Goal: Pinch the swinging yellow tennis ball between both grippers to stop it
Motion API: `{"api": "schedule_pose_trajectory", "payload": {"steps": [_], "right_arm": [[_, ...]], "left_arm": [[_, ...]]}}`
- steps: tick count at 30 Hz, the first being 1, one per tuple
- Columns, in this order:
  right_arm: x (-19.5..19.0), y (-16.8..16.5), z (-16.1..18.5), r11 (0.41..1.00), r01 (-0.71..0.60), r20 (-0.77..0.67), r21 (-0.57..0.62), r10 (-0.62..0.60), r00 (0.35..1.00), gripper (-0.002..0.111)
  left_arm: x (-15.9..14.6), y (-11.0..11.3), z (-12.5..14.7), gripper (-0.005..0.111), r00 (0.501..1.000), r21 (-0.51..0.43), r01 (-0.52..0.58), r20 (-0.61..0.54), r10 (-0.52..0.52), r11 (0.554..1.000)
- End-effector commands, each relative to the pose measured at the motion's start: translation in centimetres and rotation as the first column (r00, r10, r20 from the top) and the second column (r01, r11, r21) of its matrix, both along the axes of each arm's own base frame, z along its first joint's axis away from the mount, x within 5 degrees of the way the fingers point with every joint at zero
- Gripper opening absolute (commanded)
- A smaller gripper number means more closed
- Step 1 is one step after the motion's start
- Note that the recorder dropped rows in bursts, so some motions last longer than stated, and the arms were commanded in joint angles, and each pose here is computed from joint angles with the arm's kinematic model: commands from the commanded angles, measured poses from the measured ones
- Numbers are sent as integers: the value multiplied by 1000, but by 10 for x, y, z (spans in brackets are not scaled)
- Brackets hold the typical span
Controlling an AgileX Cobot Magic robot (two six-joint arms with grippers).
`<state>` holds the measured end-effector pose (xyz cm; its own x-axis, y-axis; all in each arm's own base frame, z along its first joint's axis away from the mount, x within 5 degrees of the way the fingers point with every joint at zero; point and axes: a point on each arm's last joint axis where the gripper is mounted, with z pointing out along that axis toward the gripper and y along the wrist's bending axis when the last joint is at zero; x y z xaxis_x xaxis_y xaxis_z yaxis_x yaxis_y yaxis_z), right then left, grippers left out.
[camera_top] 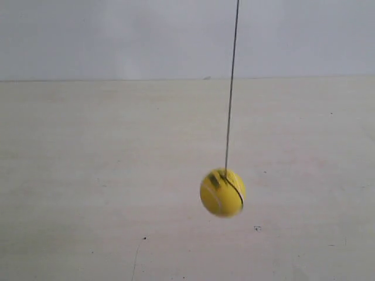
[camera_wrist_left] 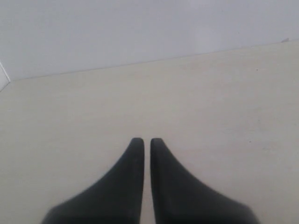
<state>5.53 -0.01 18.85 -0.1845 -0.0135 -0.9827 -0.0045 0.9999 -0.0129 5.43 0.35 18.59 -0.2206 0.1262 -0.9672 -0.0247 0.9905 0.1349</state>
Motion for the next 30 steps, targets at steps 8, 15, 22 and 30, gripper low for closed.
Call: {"api": "schedule_pose_trajectory", "payload": {"steps": [8,15,22,30], "right_arm": [[1,0,14,996,-3,158,87,-11,987,0],[1,1,27,968,-35,286,250,-39,958,0],[-5,1,49,923,-145,506,357,-61,860,0],[-13,5,75,955,-185,637,230,-4,771,0]], "left_arm": [[2,-1,16,5,982,-60,14,187,-2,998],[1,-2,33,5,931,-221,54,365,31,974],[-7,-3,59,5,782,-356,207,619,64,911],[-13,-19,80,5,717,-127,307,683,-141,943]]}}
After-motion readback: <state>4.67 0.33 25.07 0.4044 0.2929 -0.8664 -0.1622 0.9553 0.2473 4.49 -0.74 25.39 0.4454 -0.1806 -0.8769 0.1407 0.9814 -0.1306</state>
